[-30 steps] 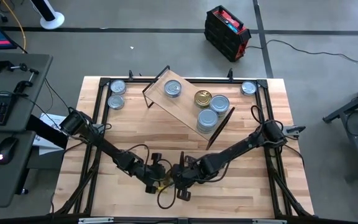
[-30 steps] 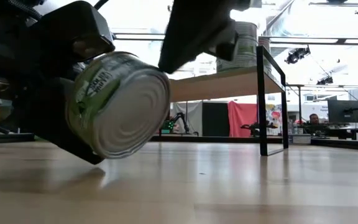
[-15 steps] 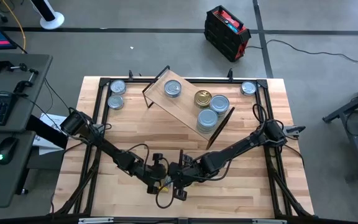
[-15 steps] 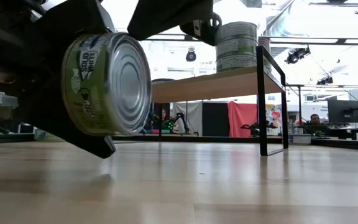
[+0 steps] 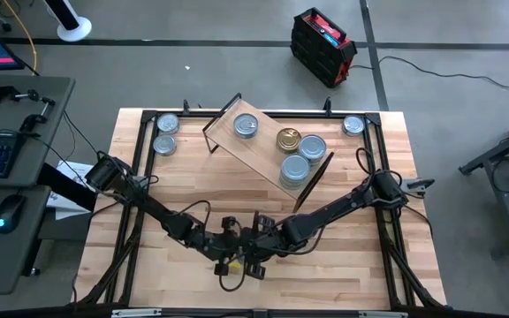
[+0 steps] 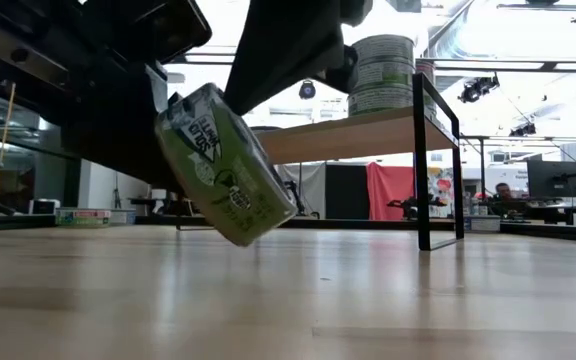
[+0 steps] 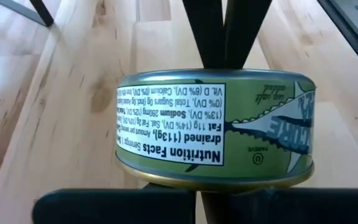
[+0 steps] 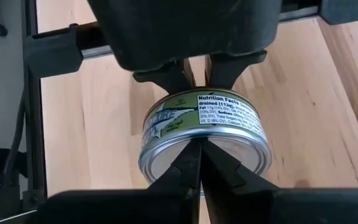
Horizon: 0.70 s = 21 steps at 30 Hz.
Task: Stack canned seafood by type on shelf
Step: Stack the green tuna can on top of the other green tuna can on the shelf
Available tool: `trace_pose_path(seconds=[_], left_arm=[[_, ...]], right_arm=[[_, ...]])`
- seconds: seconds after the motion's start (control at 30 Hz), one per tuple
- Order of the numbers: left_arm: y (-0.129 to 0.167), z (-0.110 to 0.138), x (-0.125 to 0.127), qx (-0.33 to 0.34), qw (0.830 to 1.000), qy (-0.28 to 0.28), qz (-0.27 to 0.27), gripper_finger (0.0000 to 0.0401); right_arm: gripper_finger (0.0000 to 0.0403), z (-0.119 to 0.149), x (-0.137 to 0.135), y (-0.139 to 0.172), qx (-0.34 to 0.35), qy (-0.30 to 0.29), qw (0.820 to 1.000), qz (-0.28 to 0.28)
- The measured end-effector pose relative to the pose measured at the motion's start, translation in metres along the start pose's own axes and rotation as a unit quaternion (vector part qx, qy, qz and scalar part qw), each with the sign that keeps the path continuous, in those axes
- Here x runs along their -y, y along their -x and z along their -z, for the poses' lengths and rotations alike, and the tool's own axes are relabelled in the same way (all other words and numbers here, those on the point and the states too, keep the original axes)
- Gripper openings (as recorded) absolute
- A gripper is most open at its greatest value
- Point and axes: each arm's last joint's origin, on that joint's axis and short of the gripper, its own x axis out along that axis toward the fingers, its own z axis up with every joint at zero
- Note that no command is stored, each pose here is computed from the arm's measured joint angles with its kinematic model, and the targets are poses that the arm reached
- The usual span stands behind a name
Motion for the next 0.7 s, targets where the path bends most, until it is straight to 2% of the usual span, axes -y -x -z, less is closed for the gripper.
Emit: trace_pose_path(seconds=[0.17,0.7], left_arm=[[0.000,0.000,0.000,0.000,1.000,0.001,0.000,0.0000],[0.000,-0.001,0.001,0.008,1.000,0.005,0.001,0.0000]], right_arm=[[0.0000,0.001,0.000,0.000,-0.001,0.002,1.000,0.002],[0.0000,0.017,0.005,-0.003,-0.074,-0.007,0.997,0.019]])
